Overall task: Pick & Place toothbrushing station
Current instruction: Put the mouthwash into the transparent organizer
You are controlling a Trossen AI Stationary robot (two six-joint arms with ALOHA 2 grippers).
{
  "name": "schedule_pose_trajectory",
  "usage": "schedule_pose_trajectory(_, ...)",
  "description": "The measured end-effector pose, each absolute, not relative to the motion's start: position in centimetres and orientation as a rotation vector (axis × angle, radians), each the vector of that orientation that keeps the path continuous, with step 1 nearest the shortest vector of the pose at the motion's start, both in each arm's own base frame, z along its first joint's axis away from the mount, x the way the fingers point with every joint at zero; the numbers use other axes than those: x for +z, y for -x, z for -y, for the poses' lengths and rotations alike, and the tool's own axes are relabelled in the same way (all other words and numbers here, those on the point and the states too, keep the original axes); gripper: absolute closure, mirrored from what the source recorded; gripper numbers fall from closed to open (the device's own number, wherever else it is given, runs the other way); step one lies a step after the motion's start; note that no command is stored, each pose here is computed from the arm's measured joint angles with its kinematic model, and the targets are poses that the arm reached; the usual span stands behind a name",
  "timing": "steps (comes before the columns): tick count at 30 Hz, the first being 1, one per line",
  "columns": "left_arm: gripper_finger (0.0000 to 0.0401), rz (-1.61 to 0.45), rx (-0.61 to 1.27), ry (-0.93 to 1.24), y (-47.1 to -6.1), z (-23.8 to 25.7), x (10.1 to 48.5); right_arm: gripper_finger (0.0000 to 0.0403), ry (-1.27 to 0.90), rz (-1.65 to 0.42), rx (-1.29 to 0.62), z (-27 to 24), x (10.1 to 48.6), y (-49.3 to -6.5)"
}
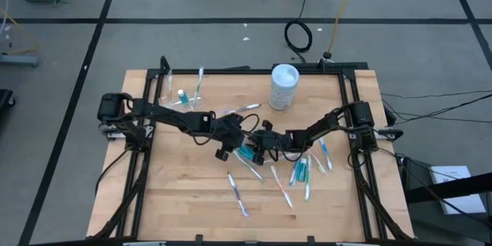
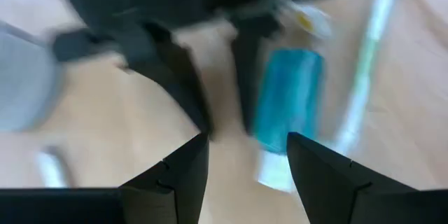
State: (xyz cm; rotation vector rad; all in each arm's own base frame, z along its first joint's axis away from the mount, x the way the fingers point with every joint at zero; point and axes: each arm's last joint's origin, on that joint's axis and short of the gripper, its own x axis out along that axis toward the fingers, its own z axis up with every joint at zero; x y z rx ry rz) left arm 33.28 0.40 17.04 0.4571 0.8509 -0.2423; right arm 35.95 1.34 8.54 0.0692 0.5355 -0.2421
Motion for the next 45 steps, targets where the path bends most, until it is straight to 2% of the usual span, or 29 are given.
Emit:
schedule_pose_trajectory(6,0.0203,-0.921,-0.278,-0.388,-33.4,-0.4,15.2,0.0282,-0.077,-0.546,-0.245,-1.3,8.5,-35.9)
schedule_pose_trajectory(12,0.0203,-0.989,-0.253,-0.412,-33.8,-0.5,13.1,0.0282,-0.071,-0.556,-0.237,-1.8,8.4,-35.8)
schedule_pose_trajectory(17,0.0208,-0.997,-0.239,-0.434,-33.9,-0.5,12.8,0.0282,-0.088,-0.559,-0.241,-1.9,8.4,-35.8)
schedule_pose_trajectory(26,0.0298,-0.987,-0.241,-0.449,-33.9,-0.3,12.9,0.0282,-0.092,-0.567,-0.241,-1.9,8.3,-35.7)
schedule_pose_trajectory(30,0.0315,-1.003,-0.241,-0.46,-33.7,-0.3,13.1,0.0282,-0.092,-0.568,-0.24,-1.9,8.3,-35.7)
schedule_pose_trajectory(37,0.0313,-1.141,-0.131,-0.664,-31.5,1.0,15.2,0.0282,-0.089,-0.579,-0.244,-1.9,8.2,-35.7)
schedule_pose_trajectory(45,0.0313,-1.319,0.142,-1.031,-26.4,2.5,20.2,0.0282,-0.09,-0.586,-0.245,-1.9,8.1,-35.6)
